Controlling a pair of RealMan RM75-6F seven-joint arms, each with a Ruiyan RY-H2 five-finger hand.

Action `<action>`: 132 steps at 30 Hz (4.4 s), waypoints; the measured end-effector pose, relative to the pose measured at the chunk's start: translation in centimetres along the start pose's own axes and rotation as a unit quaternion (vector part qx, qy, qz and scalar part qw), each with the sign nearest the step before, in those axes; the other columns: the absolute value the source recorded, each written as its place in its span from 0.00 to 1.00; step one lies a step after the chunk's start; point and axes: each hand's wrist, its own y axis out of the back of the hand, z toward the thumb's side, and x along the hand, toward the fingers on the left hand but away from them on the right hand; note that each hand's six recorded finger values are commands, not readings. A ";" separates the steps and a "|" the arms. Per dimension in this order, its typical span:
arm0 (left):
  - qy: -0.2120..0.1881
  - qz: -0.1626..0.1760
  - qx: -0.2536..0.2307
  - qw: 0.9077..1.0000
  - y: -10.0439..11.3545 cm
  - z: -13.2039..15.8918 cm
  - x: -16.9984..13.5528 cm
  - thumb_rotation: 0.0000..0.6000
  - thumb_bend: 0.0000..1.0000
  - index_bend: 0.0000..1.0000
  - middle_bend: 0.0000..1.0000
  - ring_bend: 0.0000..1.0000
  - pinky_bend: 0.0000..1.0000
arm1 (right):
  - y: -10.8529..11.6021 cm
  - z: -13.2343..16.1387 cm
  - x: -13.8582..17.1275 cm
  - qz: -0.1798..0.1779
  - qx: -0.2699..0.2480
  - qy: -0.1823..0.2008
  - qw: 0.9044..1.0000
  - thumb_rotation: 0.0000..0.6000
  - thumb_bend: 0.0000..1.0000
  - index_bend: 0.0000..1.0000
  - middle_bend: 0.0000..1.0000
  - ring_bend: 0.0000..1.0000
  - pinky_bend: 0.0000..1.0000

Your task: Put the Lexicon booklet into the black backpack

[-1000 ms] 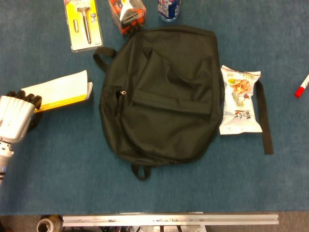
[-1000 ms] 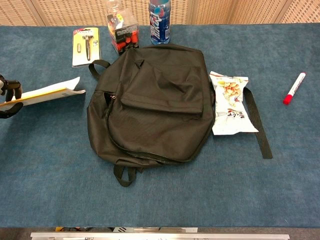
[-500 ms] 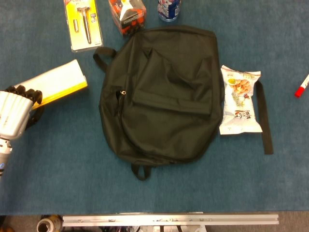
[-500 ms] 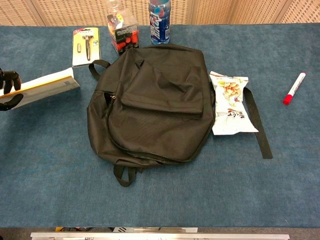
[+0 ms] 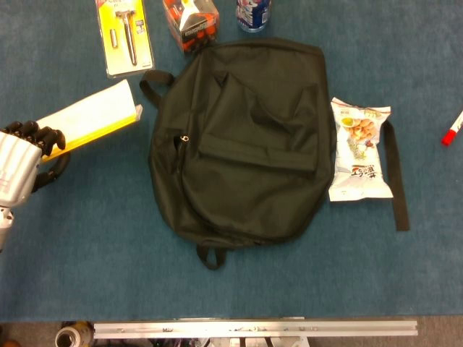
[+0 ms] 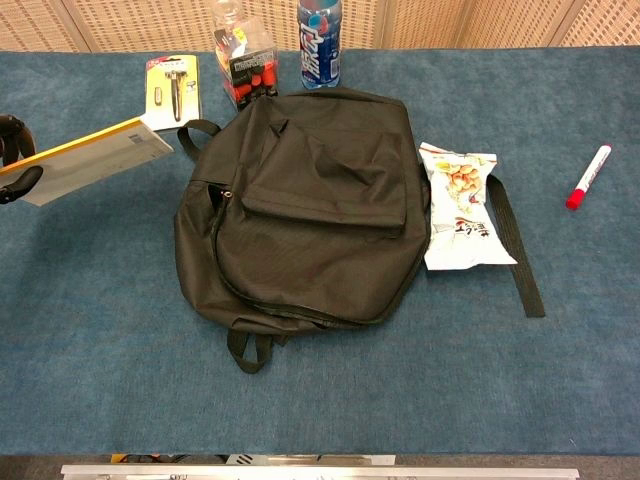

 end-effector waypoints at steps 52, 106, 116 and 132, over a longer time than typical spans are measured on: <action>-0.042 0.044 -0.001 0.998 4.6 0.7 -3.5 1.00 0.45 0.74 0.68 0.59 0.68 | -10.6 29.0 -1.2 0.281 -0.099 0.338 0.893 1.00 0.00 0.27 0.37 0.29 0.38; -0.037 0.049 0.003 0.998 5.2 0.0 -3.9 1.00 0.45 0.74 0.68 0.58 0.68 | -13.9 35.5 -5.6 0.184 -0.020 0.311 0.932 1.00 0.79 0.65 0.57 0.53 0.66; -0.053 0.045 -0.021 0.997 5.7 0.3 -3.7 1.00 0.45 0.74 0.68 0.58 0.68 | -11.2 36.1 -10.0 0.133 -0.078 0.263 0.952 1.00 0.81 0.67 0.59 0.58 0.74; -0.140 0.022 -0.054 0.988 5.9 3.4 -2.0 1.00 0.45 0.74 0.69 0.58 0.68 | -8.6 40.2 -13.1 0.067 -0.158 0.224 0.959 1.00 0.81 0.67 0.59 0.58 0.74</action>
